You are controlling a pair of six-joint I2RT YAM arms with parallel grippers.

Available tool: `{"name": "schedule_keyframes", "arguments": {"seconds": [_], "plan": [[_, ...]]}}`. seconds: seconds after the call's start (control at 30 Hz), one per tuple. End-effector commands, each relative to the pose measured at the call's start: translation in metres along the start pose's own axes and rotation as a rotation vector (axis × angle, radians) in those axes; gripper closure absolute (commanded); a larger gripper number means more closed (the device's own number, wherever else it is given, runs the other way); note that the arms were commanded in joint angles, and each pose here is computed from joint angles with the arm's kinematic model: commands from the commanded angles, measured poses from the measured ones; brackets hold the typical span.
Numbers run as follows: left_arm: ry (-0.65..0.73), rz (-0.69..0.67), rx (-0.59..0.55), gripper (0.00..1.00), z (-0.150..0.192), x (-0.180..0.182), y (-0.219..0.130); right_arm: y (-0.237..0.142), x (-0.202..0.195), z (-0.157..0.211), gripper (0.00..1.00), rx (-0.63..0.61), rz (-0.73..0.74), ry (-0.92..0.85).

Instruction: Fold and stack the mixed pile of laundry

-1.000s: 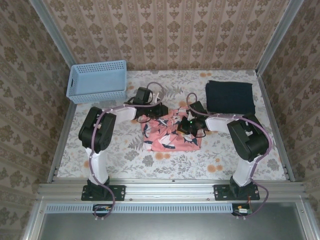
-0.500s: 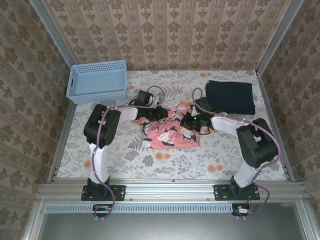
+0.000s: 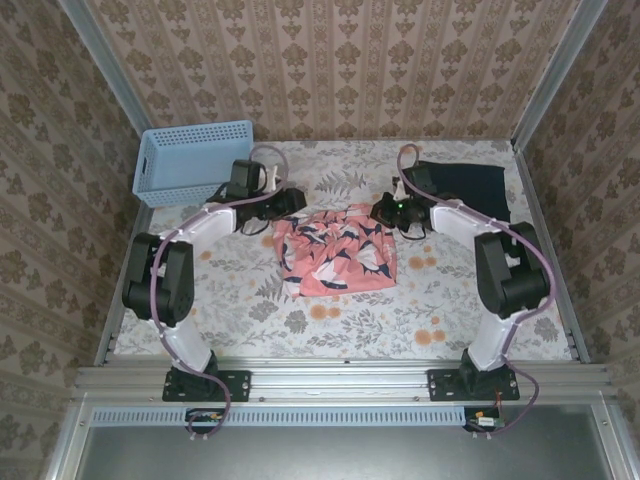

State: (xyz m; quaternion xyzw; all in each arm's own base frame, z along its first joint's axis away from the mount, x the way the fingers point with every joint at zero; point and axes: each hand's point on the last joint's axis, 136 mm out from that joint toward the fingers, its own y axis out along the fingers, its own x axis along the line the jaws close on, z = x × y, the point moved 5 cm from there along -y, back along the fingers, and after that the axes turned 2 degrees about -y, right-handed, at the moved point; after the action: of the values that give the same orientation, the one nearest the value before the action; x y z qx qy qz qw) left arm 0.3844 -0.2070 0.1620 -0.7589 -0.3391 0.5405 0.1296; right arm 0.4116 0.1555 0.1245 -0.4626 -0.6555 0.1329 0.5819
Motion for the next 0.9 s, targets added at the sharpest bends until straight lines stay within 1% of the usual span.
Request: {"name": "schedule_keyframes", "arguments": {"seconds": [0.0, 0.1, 0.23, 0.3, 0.37, 0.4, 0.43, 0.53, 0.6, 0.63, 0.7, 0.73, 0.83, 0.87], "plan": [[-0.071, -0.065, 0.043, 0.61, 0.022, 0.041, 0.016, 0.024, -0.004, -0.006, 0.94, 0.025, -0.017, 0.018], [-0.094, -0.095, 0.063, 0.64, 0.031, 0.063, 0.029, 0.042, -0.016, -0.003, 0.95, 0.046, -0.017, 0.060], [-0.137, -0.102, 0.086, 0.68, 0.039, 0.084, 0.045, 0.057, -0.028, 0.003, 0.94, 0.070, -0.008, 0.092], [-0.154, -0.084, 0.092, 0.69, 0.039, 0.085, 0.048, 0.056, -0.027, 0.004, 0.94, 0.078, -0.014, 0.092], [-0.150, -0.066, 0.083, 0.68, 0.036, 0.077, 0.043, 0.047, -0.022, 0.004, 0.89, 0.069, -0.022, 0.068], [-0.141, -0.066, 0.076, 0.66, 0.033, 0.072, 0.039, 0.038, -0.017, 0.003, 0.84, 0.060, -0.019, 0.048], [-0.127, -0.072, 0.073, 0.63, 0.031, 0.065, 0.031, 0.029, -0.014, 0.003, 0.75, 0.053, -0.011, 0.025], [-0.067, -0.103, 0.058, 0.56, 0.024, 0.045, 0.004, 0.001, -0.008, 0.008, 0.55, 0.057, 0.027, -0.048], [-0.026, -0.151, 0.064, 0.47, 0.025, 0.037, -0.013, -0.014, -0.010, 0.015, 0.47, 0.077, 0.076, -0.099], [-0.011, -0.181, 0.074, 0.45, 0.028, 0.035, -0.021, -0.021, -0.014, 0.018, 0.44, 0.089, 0.111, -0.123], [0.008, -0.235, 0.090, 0.44, 0.035, 0.037, -0.033, -0.029, -0.026, 0.027, 0.40, 0.115, 0.186, -0.159], [0.011, -0.264, 0.101, 0.44, 0.040, 0.040, -0.037, -0.032, -0.031, 0.032, 0.35, 0.122, 0.221, -0.177], [-0.003, -0.299, 0.131, 0.44, 0.059, 0.052, -0.040, -0.038, -0.048, 0.041, 0.24, 0.140, 0.308, -0.207], [-0.014, -0.303, 0.137, 0.44, 0.065, 0.056, -0.040, -0.038, -0.053, 0.044, 0.23, 0.144, 0.327, -0.212]]}}
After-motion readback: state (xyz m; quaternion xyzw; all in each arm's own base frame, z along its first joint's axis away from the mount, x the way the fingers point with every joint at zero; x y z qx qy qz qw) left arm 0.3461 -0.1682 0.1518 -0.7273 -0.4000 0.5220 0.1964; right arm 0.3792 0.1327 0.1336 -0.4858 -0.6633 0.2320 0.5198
